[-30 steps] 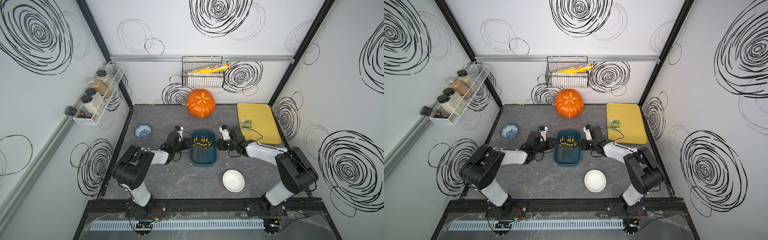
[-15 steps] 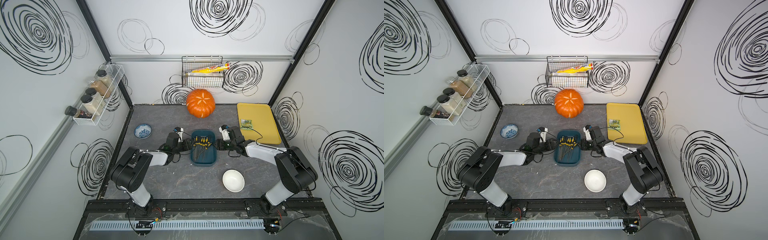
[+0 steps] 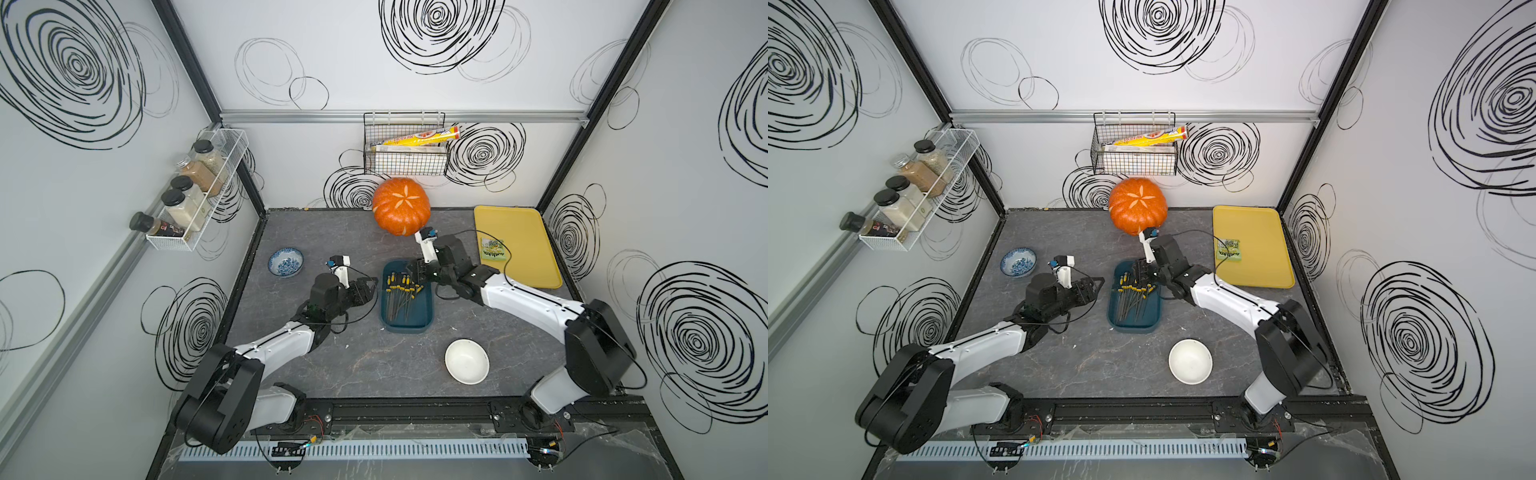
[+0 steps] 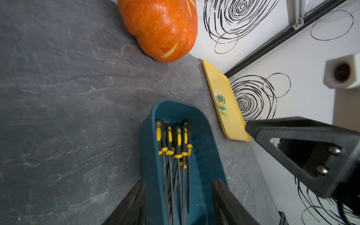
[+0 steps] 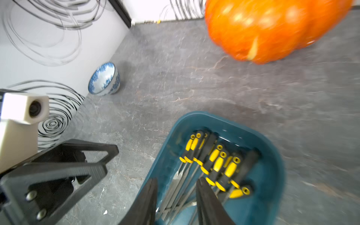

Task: Take the file tool out of the storage box
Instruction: Move the storage box to the center of the board, then pick up the file tool from the storage box.

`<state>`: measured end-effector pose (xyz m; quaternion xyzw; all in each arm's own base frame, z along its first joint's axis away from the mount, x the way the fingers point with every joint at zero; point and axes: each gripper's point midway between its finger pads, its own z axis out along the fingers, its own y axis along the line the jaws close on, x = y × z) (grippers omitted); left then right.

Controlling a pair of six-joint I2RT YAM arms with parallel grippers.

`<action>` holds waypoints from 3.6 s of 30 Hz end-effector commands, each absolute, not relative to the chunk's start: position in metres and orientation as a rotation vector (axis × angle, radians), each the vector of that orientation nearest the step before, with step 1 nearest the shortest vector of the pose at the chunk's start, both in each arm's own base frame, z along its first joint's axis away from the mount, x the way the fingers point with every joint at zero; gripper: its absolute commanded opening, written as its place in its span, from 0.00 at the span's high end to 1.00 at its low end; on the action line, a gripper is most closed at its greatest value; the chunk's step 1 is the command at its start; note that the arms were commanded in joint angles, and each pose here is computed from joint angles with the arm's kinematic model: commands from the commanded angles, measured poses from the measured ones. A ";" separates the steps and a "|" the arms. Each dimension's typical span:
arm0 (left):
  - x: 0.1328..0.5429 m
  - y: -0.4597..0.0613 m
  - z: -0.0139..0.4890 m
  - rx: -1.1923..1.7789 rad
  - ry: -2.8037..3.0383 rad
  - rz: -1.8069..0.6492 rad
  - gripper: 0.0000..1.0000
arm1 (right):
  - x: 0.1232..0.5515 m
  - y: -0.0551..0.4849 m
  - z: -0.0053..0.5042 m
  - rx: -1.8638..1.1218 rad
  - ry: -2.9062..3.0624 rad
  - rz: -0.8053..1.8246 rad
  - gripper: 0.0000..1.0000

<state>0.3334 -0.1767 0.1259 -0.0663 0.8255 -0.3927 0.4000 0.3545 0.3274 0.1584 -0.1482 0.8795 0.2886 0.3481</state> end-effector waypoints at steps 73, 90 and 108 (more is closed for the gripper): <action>0.317 -0.190 0.146 -0.061 1.978 -1.136 0.53 | 0.392 0.364 0.122 -0.313 2.371 0.519 0.91; 0.254 -0.226 0.216 0.248 1.689 -1.532 0.35 | 0.337 0.347 0.272 -0.318 1.882 1.012 0.94; 0.257 -0.265 0.213 0.373 1.770 -1.429 0.53 | 0.303 0.342 0.290 -0.351 1.823 1.176 0.95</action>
